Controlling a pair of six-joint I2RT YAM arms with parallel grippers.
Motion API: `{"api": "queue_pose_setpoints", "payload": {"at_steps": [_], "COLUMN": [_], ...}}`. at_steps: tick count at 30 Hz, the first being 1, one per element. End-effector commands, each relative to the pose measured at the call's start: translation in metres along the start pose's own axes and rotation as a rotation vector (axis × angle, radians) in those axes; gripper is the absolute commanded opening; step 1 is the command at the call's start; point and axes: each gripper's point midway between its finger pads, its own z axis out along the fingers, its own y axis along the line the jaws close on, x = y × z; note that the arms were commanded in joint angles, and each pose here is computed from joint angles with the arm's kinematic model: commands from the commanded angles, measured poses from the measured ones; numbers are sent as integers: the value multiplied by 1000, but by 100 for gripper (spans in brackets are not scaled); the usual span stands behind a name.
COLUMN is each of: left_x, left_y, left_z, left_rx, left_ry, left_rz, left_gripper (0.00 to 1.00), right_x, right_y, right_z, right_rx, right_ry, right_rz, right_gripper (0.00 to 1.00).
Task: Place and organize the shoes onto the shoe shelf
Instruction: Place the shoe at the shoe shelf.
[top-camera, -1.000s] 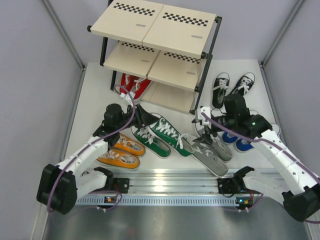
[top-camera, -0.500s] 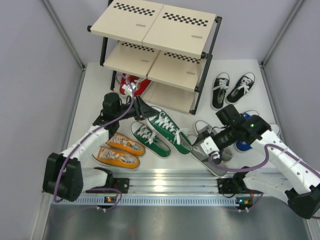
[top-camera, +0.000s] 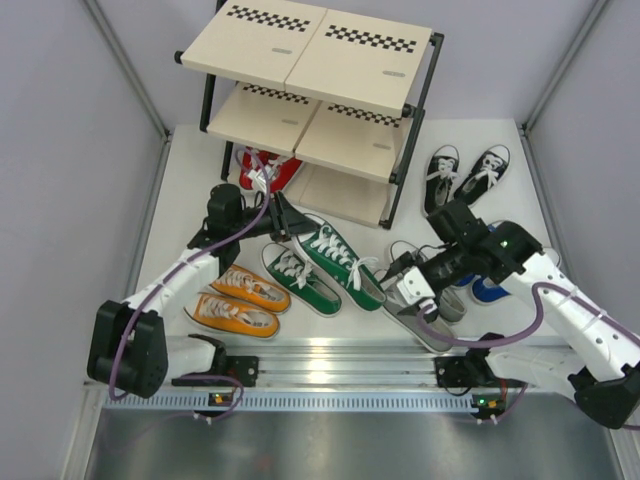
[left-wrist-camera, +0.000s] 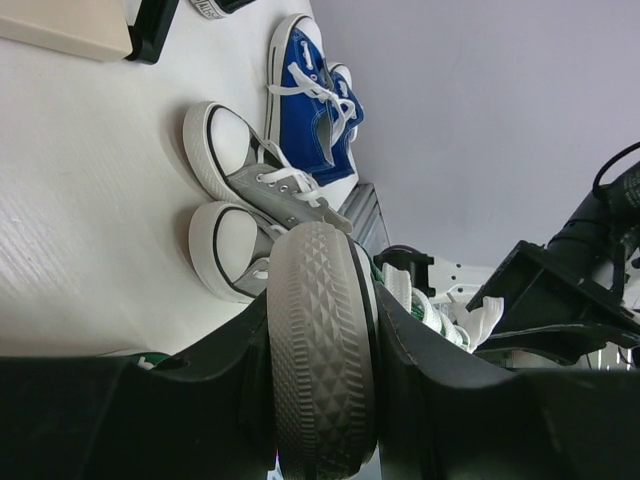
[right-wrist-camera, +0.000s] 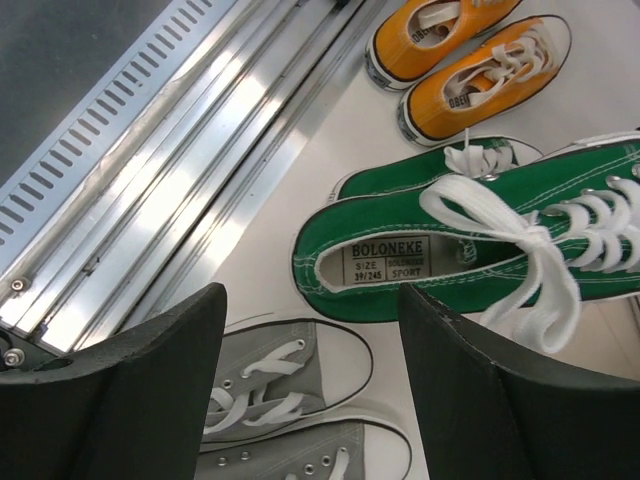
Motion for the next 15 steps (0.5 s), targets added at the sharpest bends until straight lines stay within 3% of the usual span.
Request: {"api": "queue_pose_setpoints", "payload": {"at_steps": [1,8,15], "left_x": [-13,-13,-13], "left_y": [-35,-36,-34], "left_z": [-2,-1,0], "left_rx": [103,104,103], "left_ry": [-13,-7,1], "left_rz": [69,54,35], "left_gripper": [0,0,0], "right_x": [-27,-22,-6], "right_y": [-13,-9,-6], "right_z": [-8,7,19], "right_rx": [21,-43,-75], "right_ry": [-57,-78,5], "right_rz": [-89,-51,-53], "right_gripper": [69,68,62]}}
